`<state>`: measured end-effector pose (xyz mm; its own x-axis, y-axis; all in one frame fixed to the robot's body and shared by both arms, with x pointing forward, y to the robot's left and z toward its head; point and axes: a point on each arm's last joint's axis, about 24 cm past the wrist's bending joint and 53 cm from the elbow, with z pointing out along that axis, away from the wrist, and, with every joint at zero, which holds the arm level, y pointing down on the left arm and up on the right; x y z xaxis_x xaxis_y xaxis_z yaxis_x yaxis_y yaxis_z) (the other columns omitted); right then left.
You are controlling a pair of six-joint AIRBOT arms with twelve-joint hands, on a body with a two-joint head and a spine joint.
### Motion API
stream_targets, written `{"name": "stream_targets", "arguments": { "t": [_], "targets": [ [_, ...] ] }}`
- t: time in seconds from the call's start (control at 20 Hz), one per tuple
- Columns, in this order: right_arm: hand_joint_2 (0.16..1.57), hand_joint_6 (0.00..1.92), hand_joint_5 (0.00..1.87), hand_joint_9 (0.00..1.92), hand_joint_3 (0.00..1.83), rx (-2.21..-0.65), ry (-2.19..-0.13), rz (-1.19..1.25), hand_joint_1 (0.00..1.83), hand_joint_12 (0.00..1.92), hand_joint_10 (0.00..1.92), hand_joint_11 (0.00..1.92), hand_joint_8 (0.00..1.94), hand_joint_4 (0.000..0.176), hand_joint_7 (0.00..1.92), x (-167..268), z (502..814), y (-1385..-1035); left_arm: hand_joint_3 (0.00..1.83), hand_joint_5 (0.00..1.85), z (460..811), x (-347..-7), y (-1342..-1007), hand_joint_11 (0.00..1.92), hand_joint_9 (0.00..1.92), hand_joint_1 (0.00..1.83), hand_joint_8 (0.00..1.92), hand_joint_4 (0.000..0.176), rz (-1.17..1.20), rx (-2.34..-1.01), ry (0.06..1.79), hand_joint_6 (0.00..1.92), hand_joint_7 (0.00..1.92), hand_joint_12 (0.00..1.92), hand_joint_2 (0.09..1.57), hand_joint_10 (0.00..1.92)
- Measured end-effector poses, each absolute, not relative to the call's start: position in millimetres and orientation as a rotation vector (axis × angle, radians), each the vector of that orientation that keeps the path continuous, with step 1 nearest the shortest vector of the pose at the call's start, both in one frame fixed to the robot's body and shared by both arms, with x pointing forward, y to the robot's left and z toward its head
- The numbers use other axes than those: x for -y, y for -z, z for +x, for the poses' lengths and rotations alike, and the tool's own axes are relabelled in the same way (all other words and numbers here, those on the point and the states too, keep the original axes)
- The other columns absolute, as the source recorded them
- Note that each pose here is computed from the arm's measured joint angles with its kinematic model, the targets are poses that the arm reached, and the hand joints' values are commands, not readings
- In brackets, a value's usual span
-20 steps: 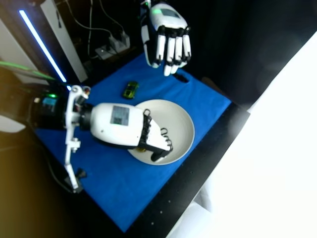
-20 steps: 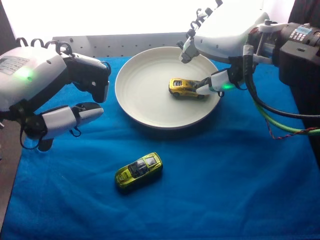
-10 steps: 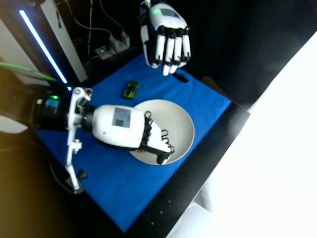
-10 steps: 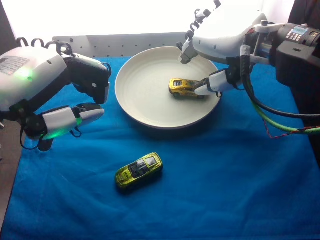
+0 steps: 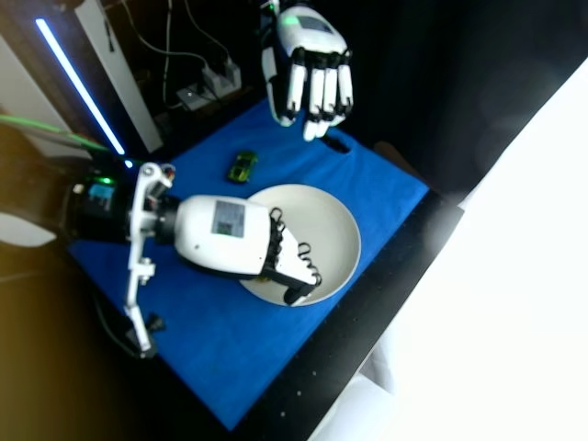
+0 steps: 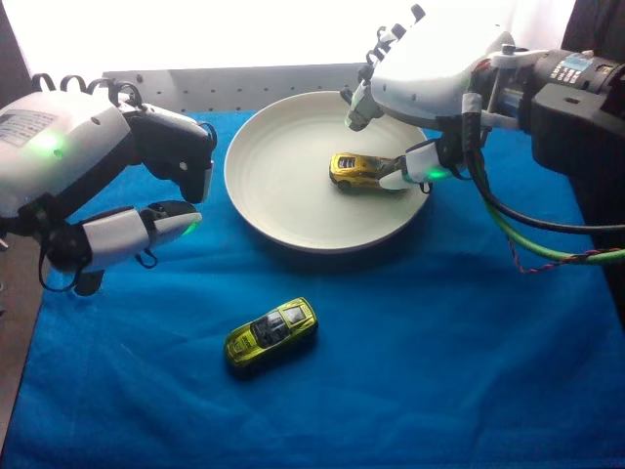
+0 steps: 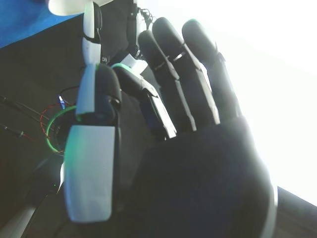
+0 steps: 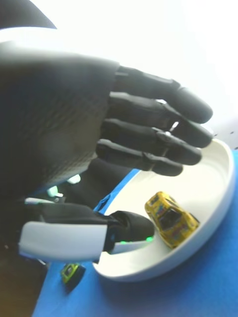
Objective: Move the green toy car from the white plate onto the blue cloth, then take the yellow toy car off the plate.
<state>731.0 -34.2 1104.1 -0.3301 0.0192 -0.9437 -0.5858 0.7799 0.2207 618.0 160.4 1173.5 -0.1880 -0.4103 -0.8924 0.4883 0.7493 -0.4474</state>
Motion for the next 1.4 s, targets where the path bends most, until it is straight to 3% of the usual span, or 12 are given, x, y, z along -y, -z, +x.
{"name": "stream_targets", "arguments": {
  "t": [0.2, 0.25, 0.3, 0.35, 0.7, 0.85, 0.9, 1.05, 1.15, 1.3, 1.35, 1.4],
  "targets": [
    [1.05, 0.01, 0.76, 0.47, 0.0, -1.824, -0.655, -0.441, 0.86, 1.77, 1.17, 0.35, 0.03, 0.0, 0.87, 31, 731, -1102, 0.0, 0.85, 618, -161, -1174, 0.45, 0.74, 1.15, 1.33, 0.04, 0.059, -1.563, 0.809, 1.14, 0.79, 1.5, 1.2, 0.81],
    [1.05, 0.0, 0.76, 0.48, 0.0, -1.826, -0.655, -0.441, 0.86, 1.76, 1.14, 0.36, 0.03, 0.0, 0.86, 31, 730, -1101, 0.0, 0.83, 618, -161, -1174, 0.44, 0.73, 0.98, 0.87, 0.149, 0.061, -1.562, 0.809, 1.19, 0.78, 1.5, 1.19, 0.8],
    [1.05, 0.01, 0.77, 0.5, 0.0, -1.826, -0.655, -0.441, 0.85, 1.76, 1.14, 0.37, 0.03, 0.0, 0.87, 30, 731, -1101, 0.0, 0.87, 618, -161, -1174, 0.48, 0.76, 1.13, 1.2, 0.06, 0.062, -1.562, 0.809, 1.12, 0.81, 1.47, 1.19, 0.79],
    [1.04, 0.01, 0.77, 0.5, 0.0, -1.827, -0.654, -0.441, 0.85, 1.74, 1.12, 0.37, 0.03, 0.0, 0.86, 30, 731, -1100, 0.0, 0.86, 618, -161, -1174, 0.49, 0.77, 1.15, 1.28, 0.045, 0.058, -1.562, 0.811, 1.13, 0.8, 1.45, 1.19, 0.78],
    [1.04, 0.0, 0.74, 0.48, 0.0, -1.858, -0.653, -0.452, 0.83, 1.73, 1.12, 0.35, 0.21, 0.0, 0.8, 26, 727, -1086, 0.0, 0.82, 618, -161, -1175, 0.51, 0.74, 1.15, 1.37, 0.03, 0.058, -1.559, 0.813, 1.16, 0.78, 1.51, 1.21, 0.87],
    [1.03, 0.0, 0.75, 0.45, 0.0, -1.864, -0.649, -0.449, 0.82, 1.86, 1.35, 0.4, 0.8, 0.0, 0.59, 27, 728, -1084, 0.0, 0.84, 618, -161, -1175, 0.52, 0.75, 1.15, 1.34, 0.037, 0.058, -1.559, 0.813, 1.15, 0.78, 1.48, 1.21, 0.85],
    [1.03, 0.0, 0.75, 0.43, 0.0, -1.864, -0.645, -0.447, 0.81, 1.89, 1.39, 0.39, 0.89, 0.0, 0.54, 29, 729, -1084, 0.0, 0.87, 618, -161, -1175, 0.51, 0.75, 1.16, 1.35, 0.023, 0.058, -1.559, 0.813, 1.1, 0.79, 1.49, 1.2, 0.85],
    [1.04, 0.0, 0.74, 0.46, 0.0, -1.868, -0.642, -0.444, 0.81, 1.85, 1.27, 0.38, 0.78, 0.0, 0.58, 30, 730, -1082, 0.0, 0.87, 618, -161, -1175, 0.5, 0.73, 1.16, 1.41, 0.002, 0.056, -1.559, 0.816, 1.07, 0.77, 1.59, 1.2, 0.95],
    [1.04, 0.0, 0.75, 0.47, 0.0, -1.869, -0.641, -0.444, 0.82, 1.75, 1.13, 0.35, 0.63, 0.0, 0.61, 30, 730, -1082, 0.0, 0.88, 618, -161, -1175, 0.5, 0.72, 1.16, 1.39, 0.007, 0.055, -1.559, 0.817, 1.07, 0.77, 1.58, 1.2, 0.96],
    [1.05, 0.0, 0.75, 0.44, 0.0, -1.868, -0.637, -0.441, 0.83, 1.78, 1.17, 0.31, 0.64, 0.0, 0.61, 32, 732, -1082, 0.0, 0.9, 618, -161, -1177, 0.53, 0.75, 1.17, 1.35, 0.012, 0.051, -1.551, 0.824, 1.04, 0.79, 1.51, 1.19, 0.93],
    [1.05, 0.0, 0.76, 0.51, 0.0, -1.868, -0.636, -0.44, 0.84, 1.88, 1.36, 0.44, 0.87, 0.0, 0.61, 32, 732, -1081, 0.0, 0.9, 618, -160, -1178, 0.54, 0.75, 1.17, 1.36, 0.009, 0.051, -1.549, 0.826, 1.03, 0.79, 1.51, 1.19, 0.92],
    [1.05, 0.0, 0.76, 0.49, 0.0, -1.868, -0.634, -0.439, 0.84, 1.82, 1.27, 0.41, 0.83, 0.0, 0.59, 33, 733, -1082, 0.0, 0.89, 617, -160, -1178, 0.53, 0.75, 1.17, 1.37, 0.009, 0.052, -1.548, 0.828, 1.05, 0.78, 1.53, 1.19, 0.94]
  ]
}}
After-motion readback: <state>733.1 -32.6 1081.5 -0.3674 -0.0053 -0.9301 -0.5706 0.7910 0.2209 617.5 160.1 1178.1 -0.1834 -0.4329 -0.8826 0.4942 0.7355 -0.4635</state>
